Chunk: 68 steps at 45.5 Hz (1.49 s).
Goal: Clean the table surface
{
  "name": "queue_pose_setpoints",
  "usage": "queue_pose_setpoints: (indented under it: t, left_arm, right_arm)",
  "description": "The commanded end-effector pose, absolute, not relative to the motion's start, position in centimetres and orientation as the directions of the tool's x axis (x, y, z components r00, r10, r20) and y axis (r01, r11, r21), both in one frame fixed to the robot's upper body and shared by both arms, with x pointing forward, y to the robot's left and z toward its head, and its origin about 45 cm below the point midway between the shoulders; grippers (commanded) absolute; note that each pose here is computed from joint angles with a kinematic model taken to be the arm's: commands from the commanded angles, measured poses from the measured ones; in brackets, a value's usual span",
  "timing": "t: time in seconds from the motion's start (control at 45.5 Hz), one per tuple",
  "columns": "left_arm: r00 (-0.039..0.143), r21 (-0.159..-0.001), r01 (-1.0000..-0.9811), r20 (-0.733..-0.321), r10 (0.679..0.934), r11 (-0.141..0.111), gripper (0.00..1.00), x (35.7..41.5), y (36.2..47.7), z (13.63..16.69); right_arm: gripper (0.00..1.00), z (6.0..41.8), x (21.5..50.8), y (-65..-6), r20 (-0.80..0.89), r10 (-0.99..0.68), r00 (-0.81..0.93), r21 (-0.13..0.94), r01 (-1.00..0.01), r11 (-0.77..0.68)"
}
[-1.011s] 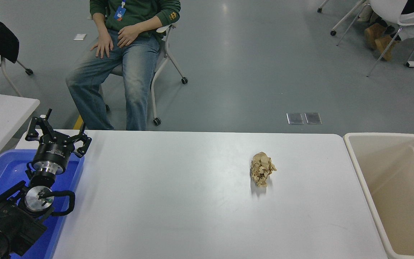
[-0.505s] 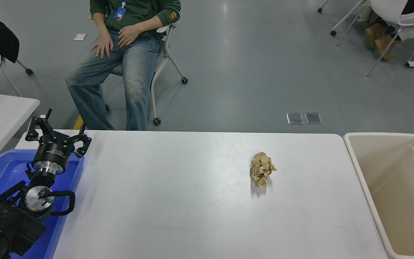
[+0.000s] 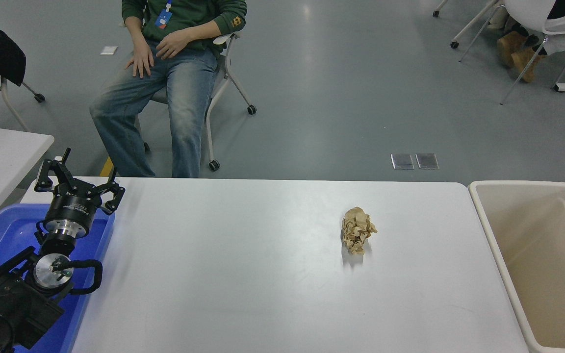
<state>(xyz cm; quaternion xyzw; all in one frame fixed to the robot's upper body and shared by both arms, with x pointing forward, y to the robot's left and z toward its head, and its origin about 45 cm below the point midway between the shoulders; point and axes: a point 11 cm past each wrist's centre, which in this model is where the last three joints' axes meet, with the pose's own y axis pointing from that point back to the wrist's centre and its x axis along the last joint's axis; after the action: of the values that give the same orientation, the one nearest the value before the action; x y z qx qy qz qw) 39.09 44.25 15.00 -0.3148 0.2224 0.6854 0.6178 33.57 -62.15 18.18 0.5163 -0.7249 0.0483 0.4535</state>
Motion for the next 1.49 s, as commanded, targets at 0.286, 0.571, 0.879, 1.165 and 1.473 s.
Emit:
queue_pose_setpoints:
  t: [0.286,0.571,0.879,1.165,1.473]
  left_arm:
    - [-0.039,-0.084,-0.9868,-0.706,0.707,-0.138,1.0,39.09,44.3,15.01]
    - [-0.039,-0.084,-0.9868,-0.706,0.707,-0.138,1.0,39.09,44.3,15.01]
    - [-0.038,-0.084,-0.9869,-0.707,0.706,-0.137,1.0,39.1,44.2,14.98]
    - [-0.038,-0.084,-0.9869,-0.707,0.706,-0.137,1.0,39.1,44.2,14.98]
    - [-0.039,-0.084,-0.9868,-0.706,0.707,-0.138,1.0,39.09,44.3,15.01]
  right_arm:
    - [1.0,22.1,36.9,-59.6,0.123,-0.967,-0.223,0.242,-0.938,0.247]
    - [1.0,24.7,40.1,-52.3,-0.152,-0.987,-0.043,0.06,-0.998,0.034]
    - [1.0,22.4,41.0,-44.8,-0.174,-0.985,0.02,0.081,-0.996,-0.035]
    - [1.0,18.4,41.4,-37.3,-0.359,-0.93,0.075,0.005,-0.997,-0.082]
    - [1.0,14.2,41.2,-36.0,-0.395,-0.918,-0.011,0.045,-0.999,-0.008]
